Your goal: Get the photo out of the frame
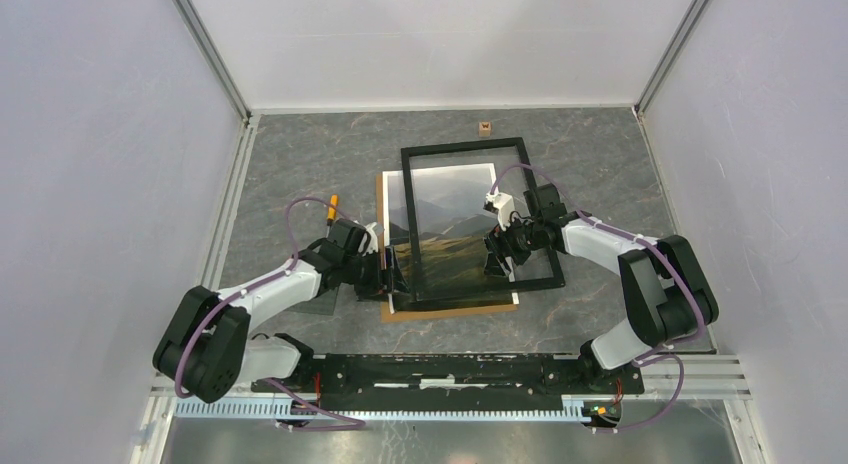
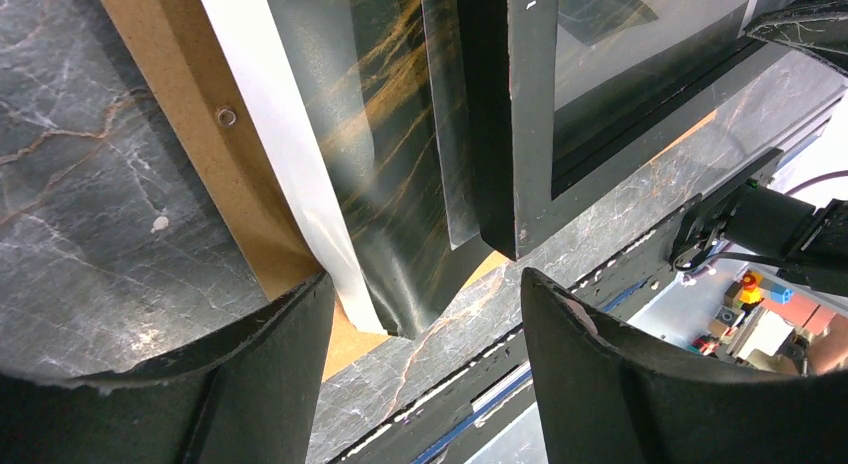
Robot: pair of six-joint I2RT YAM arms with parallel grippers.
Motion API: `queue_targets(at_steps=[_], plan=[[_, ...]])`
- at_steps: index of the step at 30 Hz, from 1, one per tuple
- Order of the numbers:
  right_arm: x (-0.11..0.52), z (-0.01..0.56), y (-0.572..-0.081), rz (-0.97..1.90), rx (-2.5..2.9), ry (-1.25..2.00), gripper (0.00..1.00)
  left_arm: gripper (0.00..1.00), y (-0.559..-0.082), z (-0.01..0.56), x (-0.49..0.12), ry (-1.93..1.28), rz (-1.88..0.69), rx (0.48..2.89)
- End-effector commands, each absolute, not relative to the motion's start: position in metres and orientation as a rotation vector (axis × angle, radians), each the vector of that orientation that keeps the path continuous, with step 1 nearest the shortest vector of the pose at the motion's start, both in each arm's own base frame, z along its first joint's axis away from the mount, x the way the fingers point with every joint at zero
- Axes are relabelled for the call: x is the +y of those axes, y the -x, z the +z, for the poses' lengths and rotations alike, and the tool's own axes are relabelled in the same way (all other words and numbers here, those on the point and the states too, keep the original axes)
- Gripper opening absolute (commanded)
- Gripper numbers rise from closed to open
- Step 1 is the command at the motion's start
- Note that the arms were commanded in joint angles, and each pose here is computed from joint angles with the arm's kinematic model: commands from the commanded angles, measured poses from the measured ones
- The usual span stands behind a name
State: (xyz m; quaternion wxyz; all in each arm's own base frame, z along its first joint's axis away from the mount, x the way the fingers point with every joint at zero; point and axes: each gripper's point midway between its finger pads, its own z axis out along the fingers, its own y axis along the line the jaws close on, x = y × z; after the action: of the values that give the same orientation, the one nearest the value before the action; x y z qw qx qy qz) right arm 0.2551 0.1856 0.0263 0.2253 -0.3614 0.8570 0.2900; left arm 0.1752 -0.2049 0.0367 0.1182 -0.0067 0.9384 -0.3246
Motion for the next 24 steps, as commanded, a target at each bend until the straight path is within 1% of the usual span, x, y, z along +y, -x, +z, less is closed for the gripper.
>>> queue_targets(at_steps=[1,6,10,17,24], plan=[[0.147,-0.027,-0.217,0.643,2.651,0.992,0.80,0.75,-0.189,0.046,-0.213,0.003,-0.971,2.677],[0.146,-0.026,-0.216,0.643,2.651,0.994,0.80,0.76,-0.193,0.065,-0.222,0.070,-1.146,2.613],[0.146,-0.026,-0.216,0.643,2.653,0.993,0.80,0.78,-0.206,0.080,-0.229,0.100,-1.243,2.528],[0.146,-0.026,-0.216,0.644,2.653,0.992,0.79,0.80,-0.243,0.081,-0.223,0.164,-1.249,2.431],[0.146,-0.026,-0.216,0.645,2.652,0.993,0.79,0.78,-0.265,0.073,-0.221,0.199,-1.206,2.449]])
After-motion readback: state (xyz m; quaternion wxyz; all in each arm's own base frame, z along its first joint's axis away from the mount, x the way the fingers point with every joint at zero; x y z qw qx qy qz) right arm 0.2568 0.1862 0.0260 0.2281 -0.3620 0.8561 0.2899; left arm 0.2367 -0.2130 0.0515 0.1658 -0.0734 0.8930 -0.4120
